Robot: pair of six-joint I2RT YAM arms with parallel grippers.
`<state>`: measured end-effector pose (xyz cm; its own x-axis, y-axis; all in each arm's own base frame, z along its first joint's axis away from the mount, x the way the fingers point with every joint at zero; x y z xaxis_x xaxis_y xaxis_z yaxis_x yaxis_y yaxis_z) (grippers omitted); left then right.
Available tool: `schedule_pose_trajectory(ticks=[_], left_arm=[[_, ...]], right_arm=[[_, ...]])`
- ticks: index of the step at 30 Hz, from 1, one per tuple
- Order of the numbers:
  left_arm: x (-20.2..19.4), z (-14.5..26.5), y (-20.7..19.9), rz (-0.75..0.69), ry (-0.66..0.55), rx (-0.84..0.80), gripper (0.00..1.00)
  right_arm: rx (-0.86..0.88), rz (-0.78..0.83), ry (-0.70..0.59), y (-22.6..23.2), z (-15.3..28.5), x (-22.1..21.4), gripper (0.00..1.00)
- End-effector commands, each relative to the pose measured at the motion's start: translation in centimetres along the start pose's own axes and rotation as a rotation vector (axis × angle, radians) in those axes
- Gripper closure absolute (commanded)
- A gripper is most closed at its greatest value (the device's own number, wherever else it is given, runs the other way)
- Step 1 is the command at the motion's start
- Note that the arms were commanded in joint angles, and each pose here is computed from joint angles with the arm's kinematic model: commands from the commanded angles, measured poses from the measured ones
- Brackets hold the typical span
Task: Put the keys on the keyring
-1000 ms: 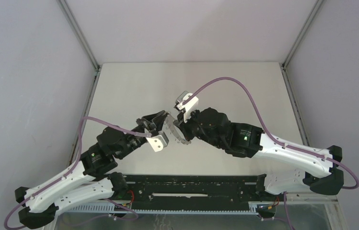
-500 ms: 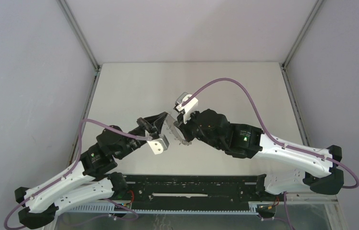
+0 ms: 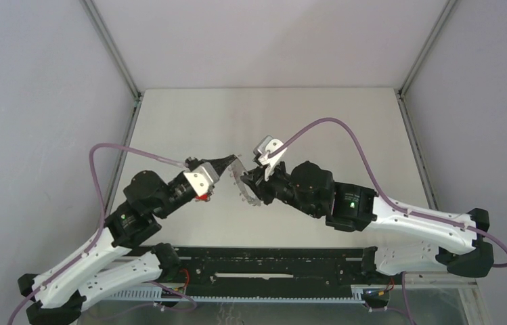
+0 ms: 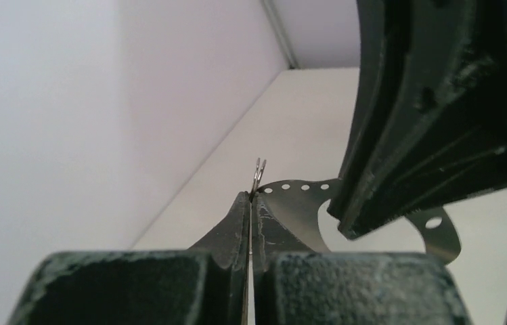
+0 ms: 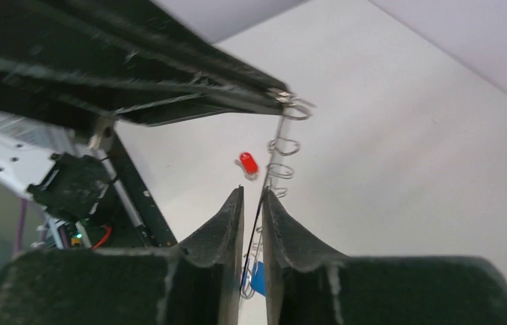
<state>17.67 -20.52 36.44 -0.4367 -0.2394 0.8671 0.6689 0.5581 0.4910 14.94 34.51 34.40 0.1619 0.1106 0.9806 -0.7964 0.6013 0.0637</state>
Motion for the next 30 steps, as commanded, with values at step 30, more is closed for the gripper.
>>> schedule_pose_trajectory(ticks=[30], left_arm=[[8.6,2.6,-4.4,0.350,-0.323,-0.659,1.00]], right_arm=[[0.622,0.194,-0.282,2.8,8.8,5.9,0.45]])
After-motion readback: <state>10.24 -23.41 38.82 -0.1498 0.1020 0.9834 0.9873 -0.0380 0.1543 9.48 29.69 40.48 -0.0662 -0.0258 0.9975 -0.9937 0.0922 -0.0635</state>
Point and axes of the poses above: each gripper's point midway between its finger pads, its own z axis back along the fingers, its own y axis along the line the jaws close on, x = y × z, the point moved 2 cm from there along z, back along the fingers, and after that the axes turned 2 degrees about -z, right-handed, at the moved point
